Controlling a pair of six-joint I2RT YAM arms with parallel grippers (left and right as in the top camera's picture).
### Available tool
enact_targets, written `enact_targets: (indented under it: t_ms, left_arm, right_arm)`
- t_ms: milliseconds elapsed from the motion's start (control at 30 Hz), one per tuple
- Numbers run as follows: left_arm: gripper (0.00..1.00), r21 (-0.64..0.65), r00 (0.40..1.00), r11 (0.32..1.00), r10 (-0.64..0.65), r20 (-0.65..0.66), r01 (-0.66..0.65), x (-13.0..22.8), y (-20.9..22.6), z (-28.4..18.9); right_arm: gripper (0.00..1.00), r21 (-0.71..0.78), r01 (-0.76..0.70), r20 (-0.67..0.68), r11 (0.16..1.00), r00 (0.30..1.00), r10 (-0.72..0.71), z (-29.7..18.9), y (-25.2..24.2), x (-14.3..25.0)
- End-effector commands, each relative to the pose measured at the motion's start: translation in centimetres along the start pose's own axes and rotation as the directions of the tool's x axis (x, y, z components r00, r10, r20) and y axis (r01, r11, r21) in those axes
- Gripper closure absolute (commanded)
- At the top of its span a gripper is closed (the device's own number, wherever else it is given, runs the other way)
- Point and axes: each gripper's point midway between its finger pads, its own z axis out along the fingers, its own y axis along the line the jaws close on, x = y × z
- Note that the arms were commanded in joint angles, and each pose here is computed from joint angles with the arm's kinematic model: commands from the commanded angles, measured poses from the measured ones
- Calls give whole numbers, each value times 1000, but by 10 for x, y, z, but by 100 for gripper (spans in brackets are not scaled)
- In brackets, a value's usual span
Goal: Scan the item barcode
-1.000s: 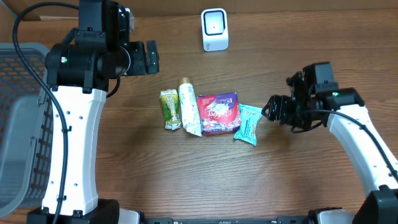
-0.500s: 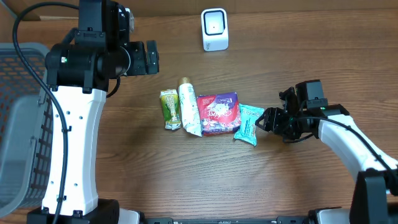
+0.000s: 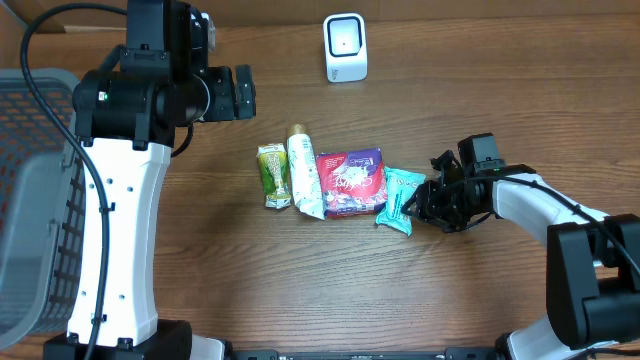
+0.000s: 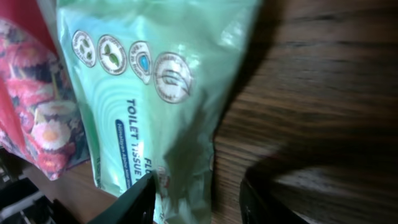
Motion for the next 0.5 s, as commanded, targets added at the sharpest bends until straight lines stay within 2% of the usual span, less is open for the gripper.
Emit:
enact_targets:
  t_ms: [0,67,167,200,367,467]
  left_arm:
    - [1,-5,1000,1000,10,10,-10,-3,0,-2]
    - [1,-5,1000,1000,10,10,-10,-3,0,-2]
    - [0,-5,1000,1000,10,10,-10,-3,0,-2]
    - [0,-5,1000,1000,10,10,-10,-3,0,-2]
    - [0,-5,1000,1000,10,10,-10,-3,0,-2]
    - [1,-5,1000,1000,10,10,-10,-3,0,-2]
  right_arm:
    - [62,-5,4,-15,1000,1000,-5,4,0,4]
    - [70,-7,7,-11,1000,1000,-7,4,0,3]
    - [92,-8,3,-4,1000,1000,-3,2,0,0]
    - [96,-10,1,0,1000,1000,-1,0,0,-2]
    - [96,-54,9,39,998,999,-6,-18,15,-19]
    - [96,-7,13,69,1000,997,-13,-32,18,-28]
